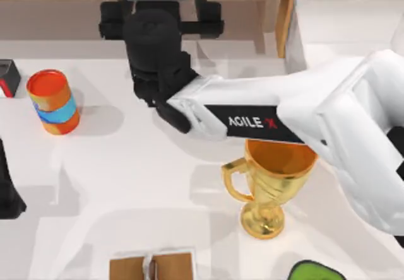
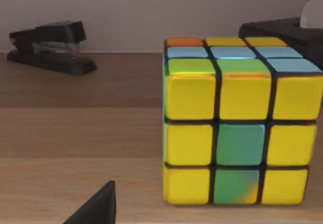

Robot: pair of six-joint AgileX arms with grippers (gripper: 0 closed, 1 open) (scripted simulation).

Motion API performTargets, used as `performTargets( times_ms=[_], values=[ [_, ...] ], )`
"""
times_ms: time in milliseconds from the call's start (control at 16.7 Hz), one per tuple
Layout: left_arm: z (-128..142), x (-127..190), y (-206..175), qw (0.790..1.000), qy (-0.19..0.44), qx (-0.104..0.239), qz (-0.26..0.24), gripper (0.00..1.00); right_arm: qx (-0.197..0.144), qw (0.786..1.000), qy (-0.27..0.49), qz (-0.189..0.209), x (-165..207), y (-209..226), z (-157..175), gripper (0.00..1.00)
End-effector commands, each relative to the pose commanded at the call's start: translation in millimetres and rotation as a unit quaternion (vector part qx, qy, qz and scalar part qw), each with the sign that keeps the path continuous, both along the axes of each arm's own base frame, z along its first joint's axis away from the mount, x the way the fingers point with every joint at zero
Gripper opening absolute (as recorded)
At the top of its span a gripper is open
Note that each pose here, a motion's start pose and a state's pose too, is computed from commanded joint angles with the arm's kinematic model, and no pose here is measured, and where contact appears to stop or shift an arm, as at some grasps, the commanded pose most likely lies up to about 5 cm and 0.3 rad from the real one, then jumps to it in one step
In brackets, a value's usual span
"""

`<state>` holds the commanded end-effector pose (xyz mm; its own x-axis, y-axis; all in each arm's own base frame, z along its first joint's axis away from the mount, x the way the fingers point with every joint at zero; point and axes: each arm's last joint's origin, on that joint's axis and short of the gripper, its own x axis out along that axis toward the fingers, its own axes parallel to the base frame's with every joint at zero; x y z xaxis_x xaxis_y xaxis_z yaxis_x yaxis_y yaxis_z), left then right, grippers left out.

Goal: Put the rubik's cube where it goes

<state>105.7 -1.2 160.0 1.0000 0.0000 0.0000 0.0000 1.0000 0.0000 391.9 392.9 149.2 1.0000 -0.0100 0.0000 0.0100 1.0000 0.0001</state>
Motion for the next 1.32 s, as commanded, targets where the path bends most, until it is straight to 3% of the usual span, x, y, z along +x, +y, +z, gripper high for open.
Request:
performTargets(
  times_ms=[360, 720, 1320],
  values=[
    [0.0, 0.0, 0.0, 1.0, 0.0, 0.0, 0.0, 1.0, 0.001, 1.0, -0.001, -0.001, 2.5, -2.7, 2.7, 1.0],
    [0.0, 0.0, 0.0, 1.0, 0.0, 0.0, 0.0, 1.0, 0.0, 1.0, 0.0, 0.0, 45.4, -24.5, 10.5, 1.0],
    [0.0, 0.0, 0.0, 1.0, 0.0, 0.0, 0.0, 1.0, 0.0, 1.0, 0.0, 0.0, 60.0, -0.6, 0.0, 1.0]
  ],
)
